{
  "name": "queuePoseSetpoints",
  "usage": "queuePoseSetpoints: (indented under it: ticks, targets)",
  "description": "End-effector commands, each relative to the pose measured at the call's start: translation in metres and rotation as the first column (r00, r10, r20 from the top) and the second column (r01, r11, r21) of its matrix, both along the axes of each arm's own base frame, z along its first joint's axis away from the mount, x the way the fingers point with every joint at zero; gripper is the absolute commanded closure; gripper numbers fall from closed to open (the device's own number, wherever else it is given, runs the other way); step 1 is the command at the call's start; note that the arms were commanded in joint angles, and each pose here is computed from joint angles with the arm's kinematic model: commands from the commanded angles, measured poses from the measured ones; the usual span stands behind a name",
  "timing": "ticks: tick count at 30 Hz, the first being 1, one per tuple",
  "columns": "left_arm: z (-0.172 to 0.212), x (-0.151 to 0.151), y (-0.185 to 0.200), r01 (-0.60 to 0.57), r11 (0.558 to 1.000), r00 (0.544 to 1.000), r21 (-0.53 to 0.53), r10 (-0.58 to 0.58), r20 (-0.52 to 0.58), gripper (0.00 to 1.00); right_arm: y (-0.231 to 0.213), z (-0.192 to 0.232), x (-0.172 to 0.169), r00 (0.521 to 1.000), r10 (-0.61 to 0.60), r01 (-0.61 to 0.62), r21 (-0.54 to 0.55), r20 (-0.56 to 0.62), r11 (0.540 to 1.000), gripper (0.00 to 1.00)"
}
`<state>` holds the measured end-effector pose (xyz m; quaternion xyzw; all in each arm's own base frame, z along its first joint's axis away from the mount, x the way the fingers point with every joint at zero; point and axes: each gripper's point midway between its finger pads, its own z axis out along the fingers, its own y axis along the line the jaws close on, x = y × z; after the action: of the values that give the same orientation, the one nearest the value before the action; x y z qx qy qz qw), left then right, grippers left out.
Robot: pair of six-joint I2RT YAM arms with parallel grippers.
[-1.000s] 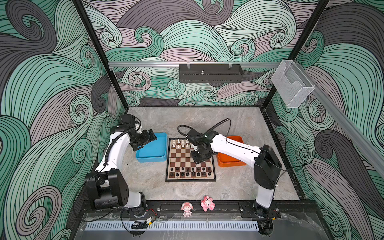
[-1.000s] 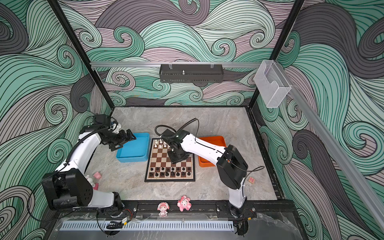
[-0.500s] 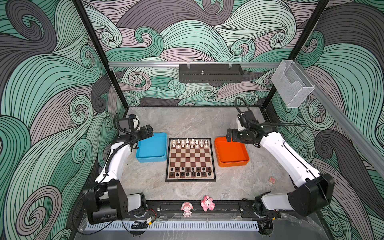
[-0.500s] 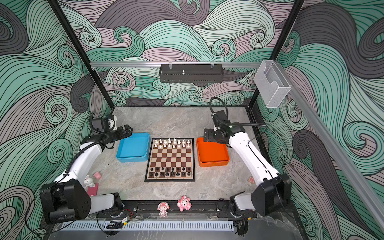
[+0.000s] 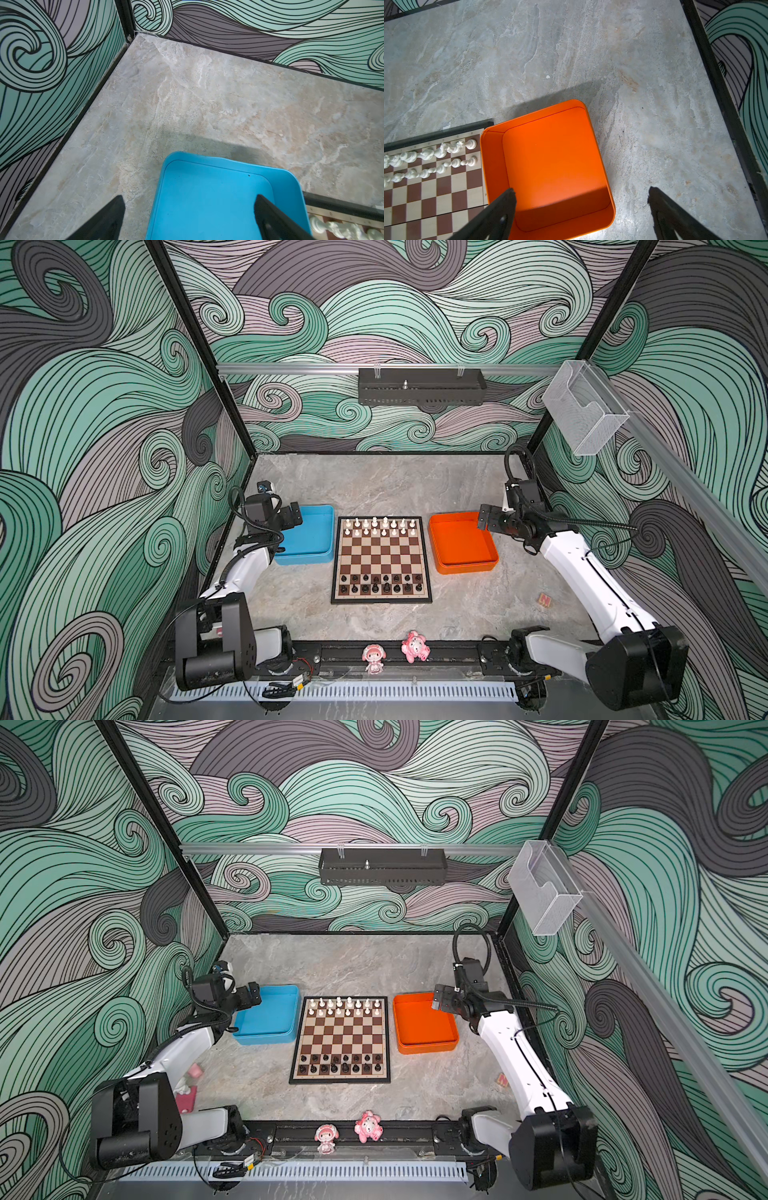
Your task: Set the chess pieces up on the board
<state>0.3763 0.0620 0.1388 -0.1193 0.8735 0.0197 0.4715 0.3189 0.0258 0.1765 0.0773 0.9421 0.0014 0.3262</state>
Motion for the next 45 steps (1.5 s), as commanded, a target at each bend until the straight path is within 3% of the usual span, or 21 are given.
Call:
queuePoseSetpoints:
  ticks: [1, 6, 17, 29, 33, 37, 43, 45]
  targets:
    - [0.008, 0.007, 0.010, -0.049, 0.998, 0.997, 0.043, 0.047, 0.056, 0.01, -0.016, 0.009, 0.007, 0.995, -0.018, 0.026, -0.086, 0.100, 0.996, 0.01]
    - [-0.003, 0.010, 0.013, -0.072, 0.996, 0.996, 0.049, 0.069, 0.059, 0.01, -0.014, 0.000, 0.015, 0.972, 0.084, -0.049, -0.159, 0.219, 0.986, 0.01]
    - [-0.038, 0.020, -0.006, -0.029, 0.994, 0.999, 0.105, 0.027, 0.023, 0.01, -0.033, -0.031, 0.031, 0.921, 0.122, -0.019, -0.271, 0.370, 0.962, 0.01]
    - [-0.045, 0.013, -0.015, -0.055, 0.984, 0.990, 0.172, 0.031, 0.139, 0.01, -0.036, -0.052, 0.051, 0.891, 0.108, -0.048, -0.145, 0.440, 0.988, 0.01]
    - [-0.050, 0.018, -0.014, -0.051, 0.986, 0.994, 0.157, 0.035, 0.105, 0.01, -0.034, -0.050, 0.059, 0.850, 0.111, -0.046, -0.139, 0.515, 0.989, 0.01]
    - [-0.055, 0.021, -0.019, -0.004, 0.991, 0.995, 0.137, -0.010, 0.100, 0.01, -0.034, -0.062, 0.067, 0.842, 0.110, -0.043, -0.137, 0.529, 0.990, 0.01]
    - [-0.055, 0.021, -0.019, 0.003, 0.992, 0.995, 0.130, -0.016, 0.100, 0.01, -0.020, -0.081, 0.076, 0.811, 0.182, -0.123, -0.143, 0.556, 0.982, 0.01]
    - [-0.055, 0.021, -0.019, 0.004, 0.992, 0.995, 0.129, -0.017, 0.101, 0.01, -0.013, -0.084, 0.075, 0.835, 0.218, -0.170, -0.139, 0.505, 0.976, 0.01]
